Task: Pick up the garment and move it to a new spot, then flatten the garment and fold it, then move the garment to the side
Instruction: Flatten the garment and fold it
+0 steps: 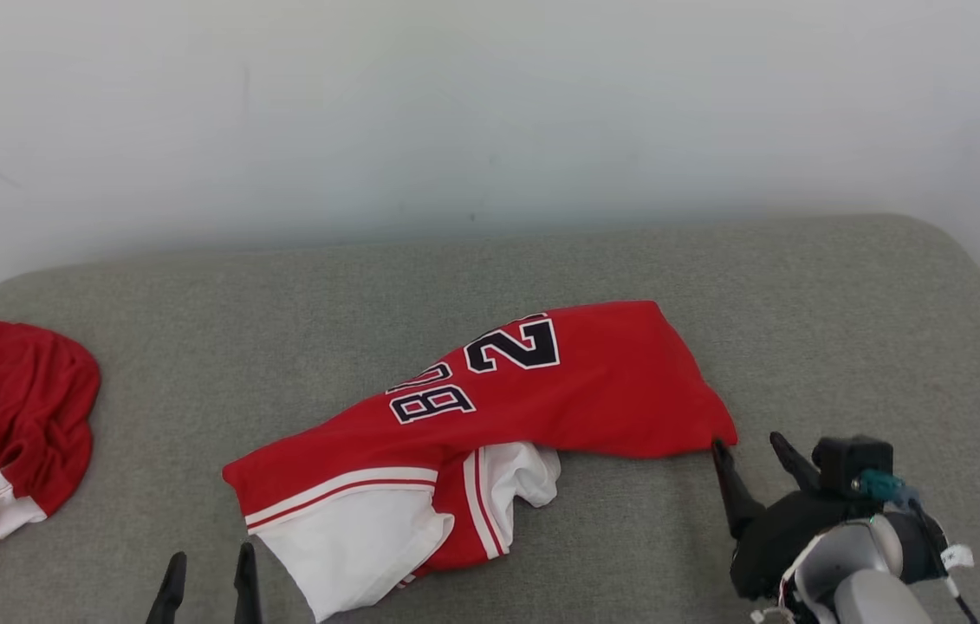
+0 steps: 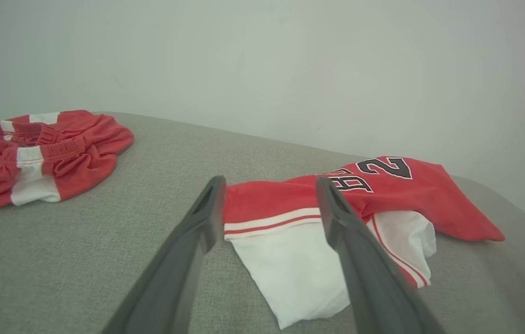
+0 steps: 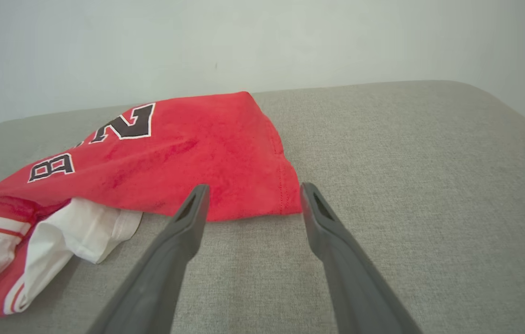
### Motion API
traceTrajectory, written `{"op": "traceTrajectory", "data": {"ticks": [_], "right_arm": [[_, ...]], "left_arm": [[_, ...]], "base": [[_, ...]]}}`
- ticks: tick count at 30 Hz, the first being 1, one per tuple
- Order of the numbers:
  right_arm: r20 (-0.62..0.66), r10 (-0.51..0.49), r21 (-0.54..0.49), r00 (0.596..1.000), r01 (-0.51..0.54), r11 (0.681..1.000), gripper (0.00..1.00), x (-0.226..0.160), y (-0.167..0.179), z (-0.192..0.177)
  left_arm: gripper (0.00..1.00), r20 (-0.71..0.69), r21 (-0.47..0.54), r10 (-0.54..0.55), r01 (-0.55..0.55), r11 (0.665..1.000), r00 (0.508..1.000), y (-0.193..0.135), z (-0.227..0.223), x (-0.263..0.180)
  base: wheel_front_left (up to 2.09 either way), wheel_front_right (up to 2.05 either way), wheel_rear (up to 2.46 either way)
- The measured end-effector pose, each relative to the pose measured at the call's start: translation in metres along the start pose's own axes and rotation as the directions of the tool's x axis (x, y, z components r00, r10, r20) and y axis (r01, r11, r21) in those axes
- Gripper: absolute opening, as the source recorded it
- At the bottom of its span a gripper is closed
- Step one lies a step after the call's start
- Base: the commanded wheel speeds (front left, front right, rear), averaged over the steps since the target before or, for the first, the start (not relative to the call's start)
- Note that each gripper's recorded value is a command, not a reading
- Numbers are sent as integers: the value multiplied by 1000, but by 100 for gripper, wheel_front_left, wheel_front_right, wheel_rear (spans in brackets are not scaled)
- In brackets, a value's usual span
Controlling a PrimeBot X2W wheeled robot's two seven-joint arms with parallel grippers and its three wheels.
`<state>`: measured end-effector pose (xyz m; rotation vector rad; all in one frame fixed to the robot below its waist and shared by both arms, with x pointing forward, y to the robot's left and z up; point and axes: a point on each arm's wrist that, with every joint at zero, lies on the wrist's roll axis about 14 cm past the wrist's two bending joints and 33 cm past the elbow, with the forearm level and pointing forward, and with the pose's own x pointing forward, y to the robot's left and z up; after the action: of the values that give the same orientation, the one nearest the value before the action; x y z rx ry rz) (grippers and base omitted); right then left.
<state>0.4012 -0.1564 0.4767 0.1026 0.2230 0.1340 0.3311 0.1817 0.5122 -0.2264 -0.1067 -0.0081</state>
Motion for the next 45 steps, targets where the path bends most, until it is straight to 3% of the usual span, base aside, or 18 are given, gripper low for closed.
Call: {"op": "traceTrajectory", "data": {"ticks": [6, 14, 24, 25, 26, 27, 29, 32, 39, 45], "right_arm": [[-184, -42, 7, 982, 44, 999, 100, 32, -23, -14], [-317, -68, 9, 946, 75, 997, 100, 64, -39, -24], [-447, 8, 54, 895, 18, 998, 100, 91, -15, -62], [-452, 17, 59, 892, 11, 998, 93, 92, -12, -64], [-450, 24, 63, 893, 5, 998, 79, 92, -10, -65], [-448, 28, 59, 894, -2, 998, 39, 92, -9, -65], [-429, 34, 57, 903, -11, 998, 7, 92, -8, -62], [-399, 26, 27, 917, -17, 1000, 0, 89, -13, -56], [-273, 25, -25, 962, -33, 999, 0, 85, -19, -23], [-188, 46, -7, 981, -48, 999, 0, 66, -16, -6]], "left_arm": [[100, -21, 1, -3, 3, 1000, 1000, 0, -7, -2], [100, -29, 14, -13, 14, 1000, 999, 0, -10, 10], [100, -55, 30, 22, -20, 999, 998, 13, -19, 24], [100, -60, 31, 27, -25, 999, 998, 15, -20, 24], [100, -63, 32, 30, -28, 999, 998, 16, -21, 24], [100, -63, 33, 32, -30, 999, 997, 17, -21, 24], [100, -62, 32, 31, -29, 999, 998, 16, -21, 25], [100, -58, 30, 28, -27, 999, 998, 16, -20, 26], [100, -38, 22, 10, -9, 1000, 999, 10, -15, 26], [100, -19, 16, 3, -3, 1000, 1000, 7, -8, 23]], "base": [[0, 0, 0], [0, 0, 0], [0, 0, 0], [0, 0, 0], [0, 0, 0], [0, 0, 0], [0, 0, 0], [0, 0, 0], [0, 0, 0], [0, 0, 0]]}}
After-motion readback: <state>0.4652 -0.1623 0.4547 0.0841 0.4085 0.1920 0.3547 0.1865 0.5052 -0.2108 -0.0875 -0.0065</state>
